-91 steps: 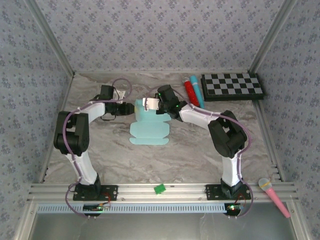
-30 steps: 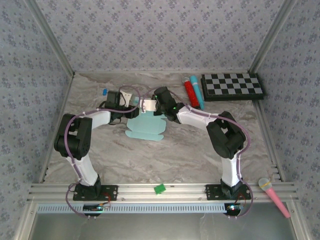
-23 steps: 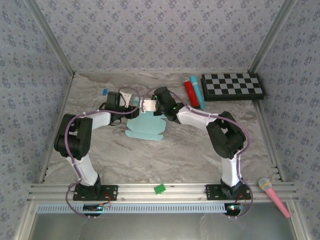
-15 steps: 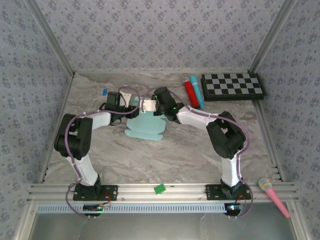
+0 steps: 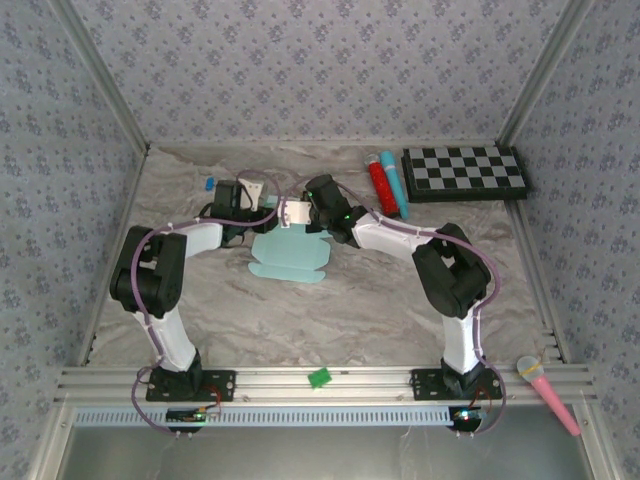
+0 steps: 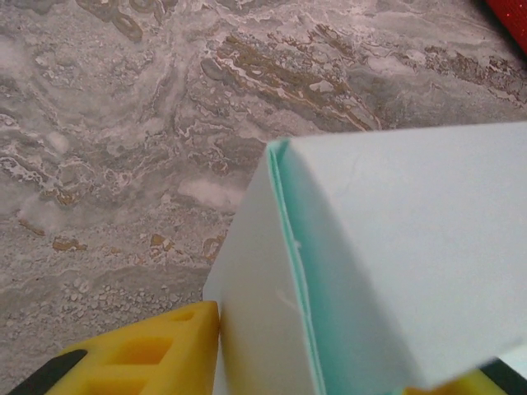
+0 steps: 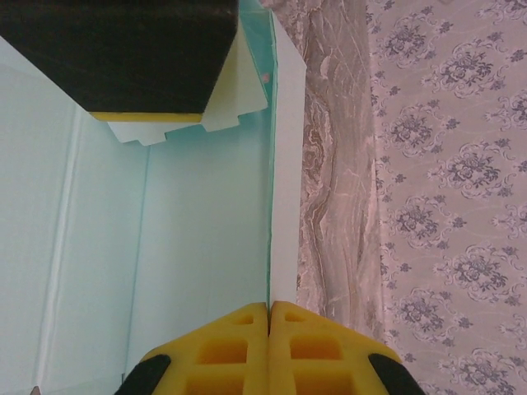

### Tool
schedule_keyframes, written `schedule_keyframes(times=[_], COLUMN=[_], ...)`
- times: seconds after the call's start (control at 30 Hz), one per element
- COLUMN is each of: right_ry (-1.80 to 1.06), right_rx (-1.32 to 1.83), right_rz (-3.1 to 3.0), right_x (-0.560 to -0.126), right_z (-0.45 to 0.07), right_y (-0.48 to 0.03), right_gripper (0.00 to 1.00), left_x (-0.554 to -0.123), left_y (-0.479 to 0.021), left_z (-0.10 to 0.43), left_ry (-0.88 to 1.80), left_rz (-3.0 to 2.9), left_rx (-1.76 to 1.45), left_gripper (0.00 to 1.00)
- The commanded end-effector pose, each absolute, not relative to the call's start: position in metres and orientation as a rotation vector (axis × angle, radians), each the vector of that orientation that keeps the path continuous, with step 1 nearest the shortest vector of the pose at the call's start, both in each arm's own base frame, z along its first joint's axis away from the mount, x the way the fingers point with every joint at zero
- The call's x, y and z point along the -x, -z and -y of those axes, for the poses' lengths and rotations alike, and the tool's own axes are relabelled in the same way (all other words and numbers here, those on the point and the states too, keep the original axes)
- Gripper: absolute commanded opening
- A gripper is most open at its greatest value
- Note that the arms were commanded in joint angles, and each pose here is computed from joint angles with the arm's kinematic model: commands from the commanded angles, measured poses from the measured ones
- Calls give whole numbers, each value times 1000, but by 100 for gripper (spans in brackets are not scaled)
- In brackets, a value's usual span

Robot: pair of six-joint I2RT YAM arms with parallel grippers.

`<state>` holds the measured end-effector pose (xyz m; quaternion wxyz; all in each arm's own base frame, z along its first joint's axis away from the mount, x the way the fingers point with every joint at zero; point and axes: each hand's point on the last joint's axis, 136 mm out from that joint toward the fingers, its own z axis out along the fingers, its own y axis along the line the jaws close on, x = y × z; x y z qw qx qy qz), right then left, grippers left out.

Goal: Fold the paper box

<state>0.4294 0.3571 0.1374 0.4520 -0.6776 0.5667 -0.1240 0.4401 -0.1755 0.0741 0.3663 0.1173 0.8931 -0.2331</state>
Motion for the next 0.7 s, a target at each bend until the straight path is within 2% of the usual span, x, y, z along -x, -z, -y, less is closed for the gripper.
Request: schedule_keyframes(times=[0.0,0.37,0.53,0.67], right_ry=[231,259,266,263], right_rx=[1784,1769,1769,1763], right_rz=[-1446,-1449,-1450,-1452], right_x=[-408,-414,-415,-414], right_z=[-361,-360,-361,-362], right_y=[-111,-112,-111,-112], right_gripper=[0,0,0,0], left_x=[-459,-443,-442,-441], left_y=[-89,-73,-68,-69], left_z=[178,169,166,169], left_ry=[575,530,516,511], left_rz=[-2232,-2282,-2295,-2293], left_rx=[-279,-272,-252,-273], left_gripper=[38,35,29,19])
